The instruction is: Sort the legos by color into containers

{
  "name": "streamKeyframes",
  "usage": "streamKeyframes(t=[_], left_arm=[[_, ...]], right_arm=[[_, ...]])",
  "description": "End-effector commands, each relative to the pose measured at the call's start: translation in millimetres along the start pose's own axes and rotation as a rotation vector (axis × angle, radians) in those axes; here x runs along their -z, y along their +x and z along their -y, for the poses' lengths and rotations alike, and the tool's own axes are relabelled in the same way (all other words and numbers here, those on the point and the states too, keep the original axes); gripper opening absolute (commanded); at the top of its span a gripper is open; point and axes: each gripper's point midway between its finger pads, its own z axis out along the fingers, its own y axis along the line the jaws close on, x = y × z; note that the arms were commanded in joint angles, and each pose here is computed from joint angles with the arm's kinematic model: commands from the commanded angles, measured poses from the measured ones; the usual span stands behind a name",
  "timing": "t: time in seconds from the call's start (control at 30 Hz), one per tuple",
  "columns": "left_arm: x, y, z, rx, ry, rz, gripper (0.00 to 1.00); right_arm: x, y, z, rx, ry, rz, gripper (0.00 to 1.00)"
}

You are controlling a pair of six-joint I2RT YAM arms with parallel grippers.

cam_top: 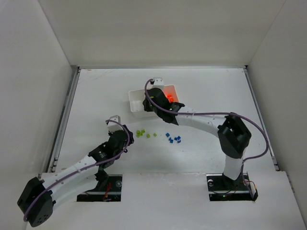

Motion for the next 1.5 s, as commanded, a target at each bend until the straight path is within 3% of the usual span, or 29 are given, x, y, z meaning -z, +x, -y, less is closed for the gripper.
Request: streamKeyframes(t=[0.0, 0.17, 0.37, 0.53, 1.0, 1.47], left_arm=[[-1, 15, -1, -0.016, -0.009, -0.046, 0.33], [-7, 27, -3, -0.05, -0.037, -0.088, 0.32], [-12, 34, 3, -0.082, -0.037, -0.117, 0.34], [-15, 39, 13, -0.114, -0.02, -0.142, 0.34], [-38, 47, 18, -0.231, -0.071, -0.184, 0.34], [-54, 45, 18, -0.295, -0.1, -0.182, 0.32]], right_arm=[[-21, -12, -27, 0.032, -0.079, 0.002, 0.11], [-47, -1, -43, 0.022, -0.107, -0.028, 0.13], [-54, -10, -49, -0.013, -0.115, -0.007, 0.34], [-37, -29, -52, -0.017, -0.14, 0.029, 0.4], [29, -17, -1, -0.032, -0.125, 0.077, 0.4], [49, 8, 56, -0.055, -0.053, 0.068, 0.4]])
